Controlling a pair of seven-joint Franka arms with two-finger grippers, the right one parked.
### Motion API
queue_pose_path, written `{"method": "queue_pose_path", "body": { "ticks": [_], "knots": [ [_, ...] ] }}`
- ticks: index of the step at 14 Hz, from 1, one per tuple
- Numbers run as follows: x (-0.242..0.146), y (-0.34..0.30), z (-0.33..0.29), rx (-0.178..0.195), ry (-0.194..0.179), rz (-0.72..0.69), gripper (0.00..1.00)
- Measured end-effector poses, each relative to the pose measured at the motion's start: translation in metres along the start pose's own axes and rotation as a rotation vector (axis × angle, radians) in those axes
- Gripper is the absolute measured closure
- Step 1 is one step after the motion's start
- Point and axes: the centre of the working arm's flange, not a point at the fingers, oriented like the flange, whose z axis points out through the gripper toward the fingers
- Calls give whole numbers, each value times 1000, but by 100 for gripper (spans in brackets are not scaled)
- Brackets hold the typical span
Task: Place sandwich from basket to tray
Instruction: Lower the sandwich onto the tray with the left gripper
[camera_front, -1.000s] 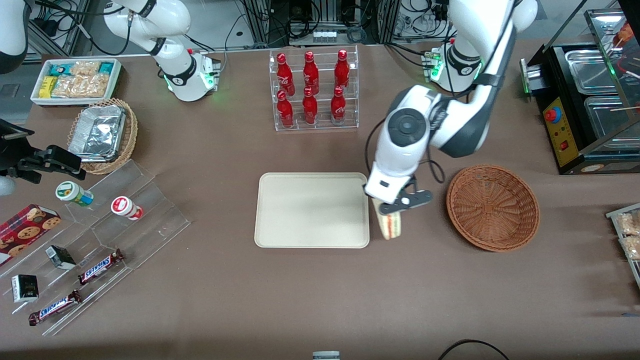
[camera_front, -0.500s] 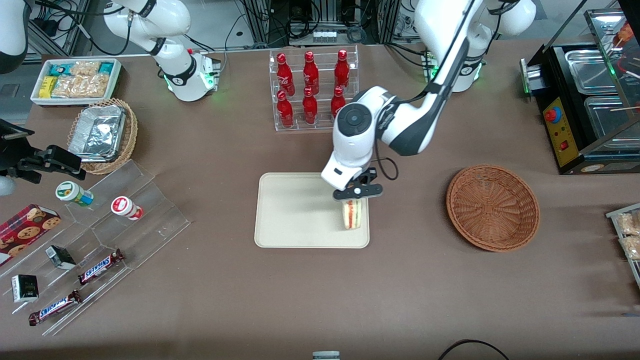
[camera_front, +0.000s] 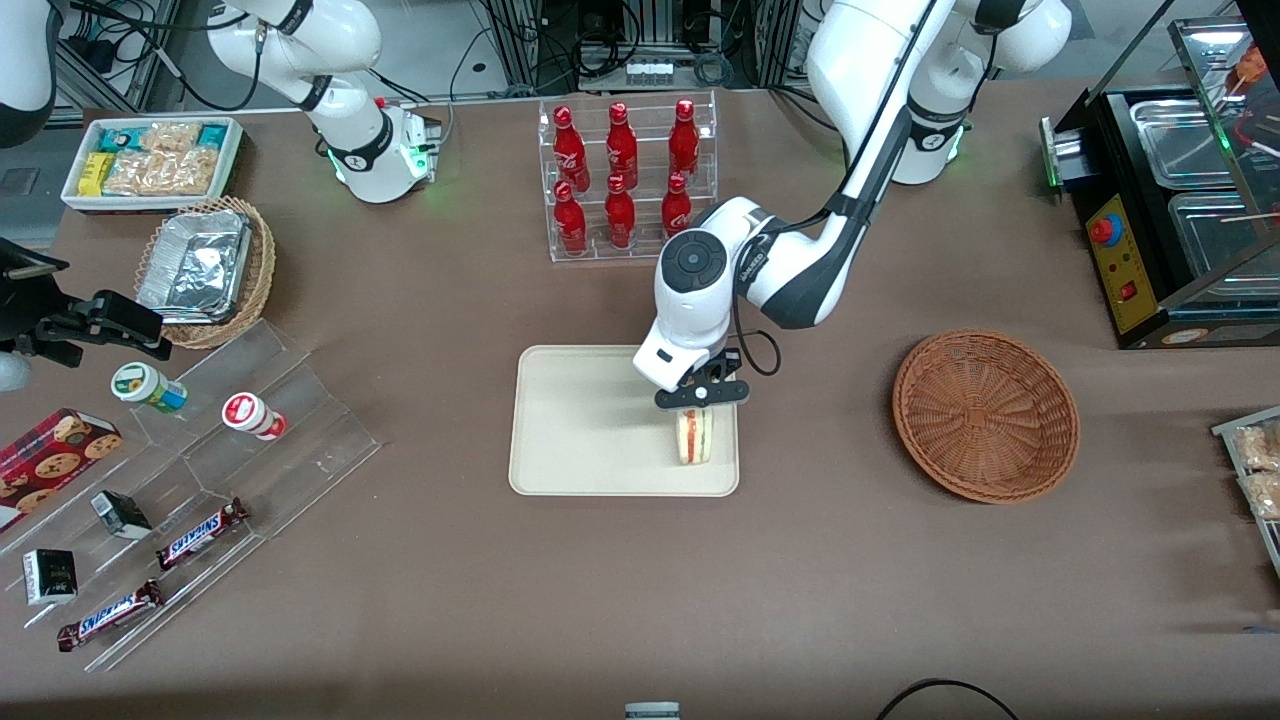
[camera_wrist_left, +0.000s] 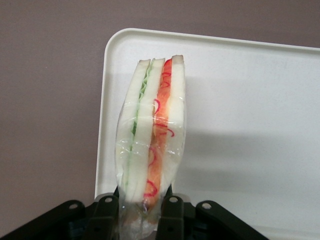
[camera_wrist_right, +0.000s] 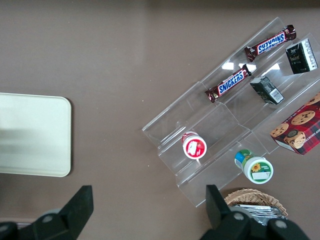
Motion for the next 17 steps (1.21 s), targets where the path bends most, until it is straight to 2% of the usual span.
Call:
{"method": "queue_pose_path", "body": {
  "ticks": [3, 6, 11, 12, 17],
  "knots": [
    [-4, 7, 12, 8, 24, 33, 71],
    [-8, 11, 25, 13, 25, 44, 71],
    [-7, 14, 40, 1, 39, 48, 70],
    [-6, 14, 40, 0, 40, 48, 64],
    [-1, 15, 32, -10, 53, 39, 15]
  ]
}}
